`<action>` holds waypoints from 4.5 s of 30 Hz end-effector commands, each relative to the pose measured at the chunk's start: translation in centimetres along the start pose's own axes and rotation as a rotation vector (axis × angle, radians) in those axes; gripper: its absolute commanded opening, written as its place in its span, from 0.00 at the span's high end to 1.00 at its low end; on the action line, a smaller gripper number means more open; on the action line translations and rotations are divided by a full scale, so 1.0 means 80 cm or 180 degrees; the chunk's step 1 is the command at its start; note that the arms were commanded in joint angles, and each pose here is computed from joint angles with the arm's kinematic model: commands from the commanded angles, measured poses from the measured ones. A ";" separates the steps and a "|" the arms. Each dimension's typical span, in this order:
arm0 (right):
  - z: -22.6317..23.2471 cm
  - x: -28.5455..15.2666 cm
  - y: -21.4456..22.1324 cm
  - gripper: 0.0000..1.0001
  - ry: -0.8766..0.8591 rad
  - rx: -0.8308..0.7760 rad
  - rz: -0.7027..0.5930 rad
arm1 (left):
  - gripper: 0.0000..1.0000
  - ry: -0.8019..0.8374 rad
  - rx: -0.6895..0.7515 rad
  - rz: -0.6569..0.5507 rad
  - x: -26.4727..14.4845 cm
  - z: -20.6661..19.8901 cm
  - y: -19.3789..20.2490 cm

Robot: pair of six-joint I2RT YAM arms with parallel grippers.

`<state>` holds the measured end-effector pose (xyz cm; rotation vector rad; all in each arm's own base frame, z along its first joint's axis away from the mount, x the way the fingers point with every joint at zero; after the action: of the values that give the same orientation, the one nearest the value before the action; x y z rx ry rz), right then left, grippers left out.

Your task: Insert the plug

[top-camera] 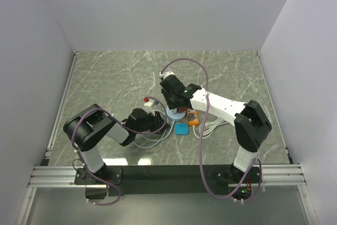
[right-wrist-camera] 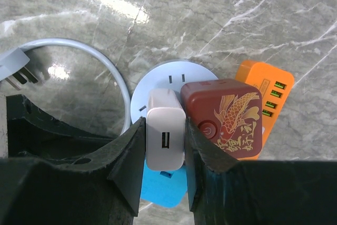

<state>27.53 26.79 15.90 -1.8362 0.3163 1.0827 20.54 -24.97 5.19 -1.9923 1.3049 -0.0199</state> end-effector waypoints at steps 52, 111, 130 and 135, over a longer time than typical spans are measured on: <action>0.010 -0.024 -0.009 1.00 -0.0131 -0.0075 -0.0177 | 0.76 0.0032 0.0084 0.0086 0.004 -0.001 0.003; 0.006 0.027 0.040 1.00 0.0033 -0.0179 0.0217 | 0.78 0.0007 0.0089 0.0127 0.006 0.001 0.004; 0.008 0.034 0.101 1.00 -0.0083 -0.0031 0.0586 | 0.79 -0.0046 0.0075 0.0134 0.009 0.005 0.004; 0.010 0.038 0.116 1.00 -0.0112 -0.0026 0.0687 | 0.79 -0.0056 0.0071 0.0151 0.009 0.007 0.006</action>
<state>26.77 26.35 13.85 -1.8061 0.2393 1.0294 20.69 -25.28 5.07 -1.9815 1.3245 -0.0171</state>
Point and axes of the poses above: each gripper's point midway between its finger pads, its own x axis out along the fingers, its own z axis along the line the jaws close on, y = z × x, the point moved 7 cm from there along -x, back along the fingers, and after that the axes turned 9 degrees about -x, right-handed, at the moved point
